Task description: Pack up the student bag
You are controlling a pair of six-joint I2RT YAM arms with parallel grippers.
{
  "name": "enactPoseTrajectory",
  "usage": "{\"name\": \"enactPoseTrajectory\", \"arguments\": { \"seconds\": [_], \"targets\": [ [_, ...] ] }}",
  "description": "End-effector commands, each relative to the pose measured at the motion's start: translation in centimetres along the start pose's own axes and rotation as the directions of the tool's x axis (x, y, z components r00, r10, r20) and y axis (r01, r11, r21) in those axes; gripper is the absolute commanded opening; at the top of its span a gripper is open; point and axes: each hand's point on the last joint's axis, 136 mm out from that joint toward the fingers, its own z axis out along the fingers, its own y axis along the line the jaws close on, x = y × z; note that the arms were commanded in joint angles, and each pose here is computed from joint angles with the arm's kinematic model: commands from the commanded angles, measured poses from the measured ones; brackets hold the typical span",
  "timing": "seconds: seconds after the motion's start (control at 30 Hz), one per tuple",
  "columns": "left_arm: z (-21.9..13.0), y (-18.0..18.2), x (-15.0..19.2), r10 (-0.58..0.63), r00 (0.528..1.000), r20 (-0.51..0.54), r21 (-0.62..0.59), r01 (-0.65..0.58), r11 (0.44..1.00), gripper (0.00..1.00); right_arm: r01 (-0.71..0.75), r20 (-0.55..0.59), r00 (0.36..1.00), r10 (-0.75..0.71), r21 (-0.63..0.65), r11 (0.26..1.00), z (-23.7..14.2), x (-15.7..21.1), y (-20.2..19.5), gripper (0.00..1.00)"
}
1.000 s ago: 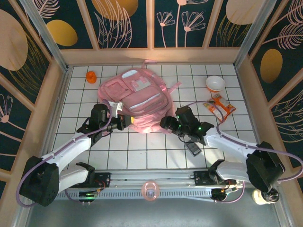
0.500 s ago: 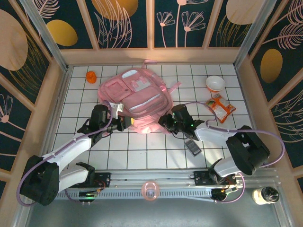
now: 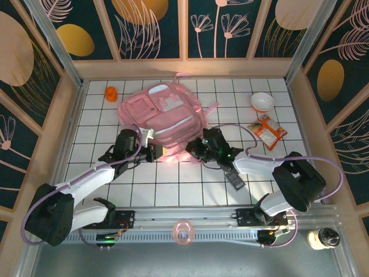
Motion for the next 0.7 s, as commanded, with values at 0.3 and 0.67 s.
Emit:
{"name": "enactPoseTrajectory", "arguments": {
  "seconds": [0.3,0.67],
  "targets": [
    [2.4,-6.3,-2.0,0.068,0.997,0.030,0.147,-0.072,0.987,0.30,0.073,0.018,0.997,-0.071,-0.132,0.989,-0.2,-0.4,5.8,0.02],
    [-2.5,-5.4,-3.4,0.717,0.696,-0.047,-0.076,-0.718,0.692,0.67,0.231,0.099,0.965,-0.242,0.111,0.967,-6.2,-2.7,1.9,0.37]
  ]
}}
